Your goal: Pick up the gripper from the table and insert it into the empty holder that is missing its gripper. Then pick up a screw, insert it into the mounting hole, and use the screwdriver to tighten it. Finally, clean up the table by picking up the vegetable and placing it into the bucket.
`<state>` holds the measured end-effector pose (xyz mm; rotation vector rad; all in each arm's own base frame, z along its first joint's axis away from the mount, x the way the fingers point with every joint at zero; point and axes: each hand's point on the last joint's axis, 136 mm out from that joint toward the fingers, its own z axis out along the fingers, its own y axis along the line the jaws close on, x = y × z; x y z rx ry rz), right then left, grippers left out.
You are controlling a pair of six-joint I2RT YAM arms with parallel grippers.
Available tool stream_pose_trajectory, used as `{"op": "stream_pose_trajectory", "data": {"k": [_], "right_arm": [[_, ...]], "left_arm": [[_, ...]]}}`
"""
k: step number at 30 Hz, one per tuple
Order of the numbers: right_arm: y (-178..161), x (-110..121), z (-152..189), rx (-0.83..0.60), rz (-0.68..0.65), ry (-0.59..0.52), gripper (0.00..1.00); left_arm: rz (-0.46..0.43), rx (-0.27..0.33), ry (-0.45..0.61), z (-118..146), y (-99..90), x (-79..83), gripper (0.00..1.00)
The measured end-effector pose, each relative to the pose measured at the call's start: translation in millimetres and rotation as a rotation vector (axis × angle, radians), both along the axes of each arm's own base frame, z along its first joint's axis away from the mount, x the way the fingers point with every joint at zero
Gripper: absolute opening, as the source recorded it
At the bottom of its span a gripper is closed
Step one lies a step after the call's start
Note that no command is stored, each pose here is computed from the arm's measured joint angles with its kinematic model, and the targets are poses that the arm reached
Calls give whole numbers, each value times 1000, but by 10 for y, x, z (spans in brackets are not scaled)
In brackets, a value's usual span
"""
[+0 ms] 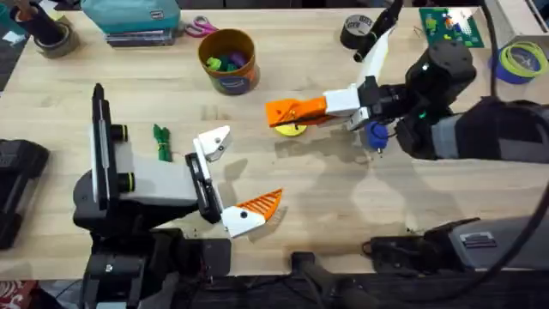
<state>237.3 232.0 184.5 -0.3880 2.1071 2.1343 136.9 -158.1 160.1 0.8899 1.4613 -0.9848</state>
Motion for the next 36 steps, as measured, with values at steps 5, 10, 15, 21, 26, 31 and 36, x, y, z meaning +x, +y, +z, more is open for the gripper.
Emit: {"op": "stream_pose_trajectory", "data": {"k": [5,10,15,21,26,31,36], "right_arm": [[63,-65,40,18,42,-30,8],[113,-106,11,16,66,13,8],[186,-198,14,12,103,42,8],[235,-266,-63,2,126,78,8],[278,-367,-225,-18,136,151,8],[350,-418,-232,-18,143,154,8],[422,-466,-209,-10,151,135,8]], "left_arm": [[0,0,0,0,0,0,985],[0,0,0,0,0,0,985],[0,0,0,0,0,0,985],[0,0,0,0,0,0,985],[0,0,0,0,0,0,985],[0,0,0,0,0,0,985],[0,0,0,0,0,0,985]]}}
